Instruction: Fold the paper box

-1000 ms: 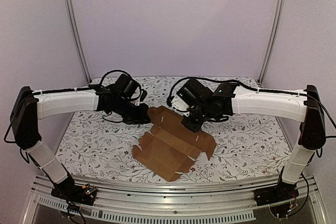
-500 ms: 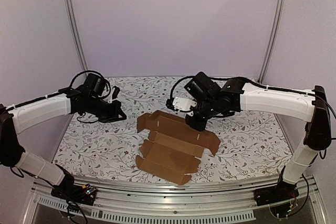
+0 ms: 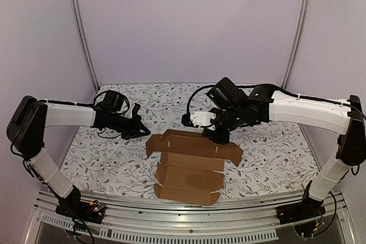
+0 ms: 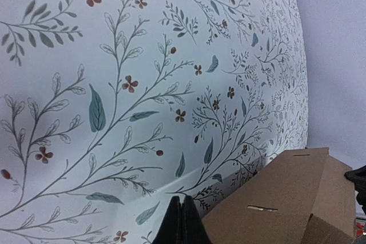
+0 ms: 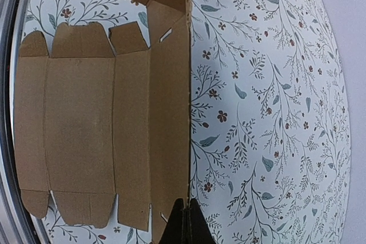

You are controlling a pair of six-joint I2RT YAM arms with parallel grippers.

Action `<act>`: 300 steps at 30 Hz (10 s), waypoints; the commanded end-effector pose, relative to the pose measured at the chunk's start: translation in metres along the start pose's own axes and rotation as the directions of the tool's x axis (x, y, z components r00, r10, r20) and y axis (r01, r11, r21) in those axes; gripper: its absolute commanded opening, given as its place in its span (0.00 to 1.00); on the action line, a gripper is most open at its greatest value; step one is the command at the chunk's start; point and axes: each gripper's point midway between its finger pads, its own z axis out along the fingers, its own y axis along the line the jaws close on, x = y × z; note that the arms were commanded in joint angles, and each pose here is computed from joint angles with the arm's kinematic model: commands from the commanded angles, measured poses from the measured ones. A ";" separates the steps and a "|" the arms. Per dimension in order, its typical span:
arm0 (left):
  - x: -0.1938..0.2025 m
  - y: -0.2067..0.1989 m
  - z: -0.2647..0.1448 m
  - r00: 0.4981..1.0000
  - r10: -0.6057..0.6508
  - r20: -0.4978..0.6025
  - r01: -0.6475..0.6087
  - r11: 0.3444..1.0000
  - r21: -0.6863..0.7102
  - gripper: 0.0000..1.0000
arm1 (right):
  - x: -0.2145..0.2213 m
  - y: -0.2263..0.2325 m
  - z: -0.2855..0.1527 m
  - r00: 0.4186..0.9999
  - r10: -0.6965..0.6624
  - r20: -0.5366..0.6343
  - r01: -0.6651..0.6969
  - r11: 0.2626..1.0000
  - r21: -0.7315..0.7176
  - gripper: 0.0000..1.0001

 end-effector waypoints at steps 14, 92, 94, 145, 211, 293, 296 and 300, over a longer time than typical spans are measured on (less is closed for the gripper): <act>0.031 -0.041 0.021 0.994 0.069 -0.085 -0.061 0.994 0.093 0.00 | 0.003 -0.017 0.003 0.999 0.040 -0.009 -0.039 0.996 0.079 0.00; 0.107 -0.051 0.028 0.982 0.114 -0.152 -0.101 0.990 0.095 0.00 | 0.012 0.027 0.021 0.959 -0.229 -0.168 0.282 0.834 0.475 0.00; 0.111 -0.050 0.025 0.981 0.115 -0.153 -0.101 0.990 0.095 0.00 | 0.011 0.028 0.023 0.953 -0.242 -0.182 0.301 0.815 0.495 0.00; 0.120 -0.028 -0.001 0.967 0.255 -0.024 -0.256 0.966 -0.040 0.03 | 0.003 0.068 0.047 0.863 -0.354 -0.361 0.502 0.512 0.697 0.00; 0.105 -0.065 0.043 0.790 0.559 0.253 -0.541 0.829 -0.141 0.16 | -0.012 0.082 0.029 0.935 -0.257 -0.245 0.352 0.589 0.728 0.00; 0.091 -0.058 0.115 0.643 0.762 0.076 -0.717 0.634 -0.288 0.09 | 0.001 0.000 0.098 0.544 0.779 0.312 -0.818 0.575 -0.007 0.00; 0.092 -0.058 0.116 0.649 0.756 0.086 -0.710 0.643 -0.286 0.13 | 0.004 0.001 0.099 0.544 0.781 0.306 -0.820 0.572 -0.001 0.00; 0.093 -0.056 0.119 0.655 0.750 0.095 -0.702 0.649 -0.292 0.15 | 0.005 0.002 0.099 0.545 0.782 0.304 -0.820 0.572 -0.003 0.00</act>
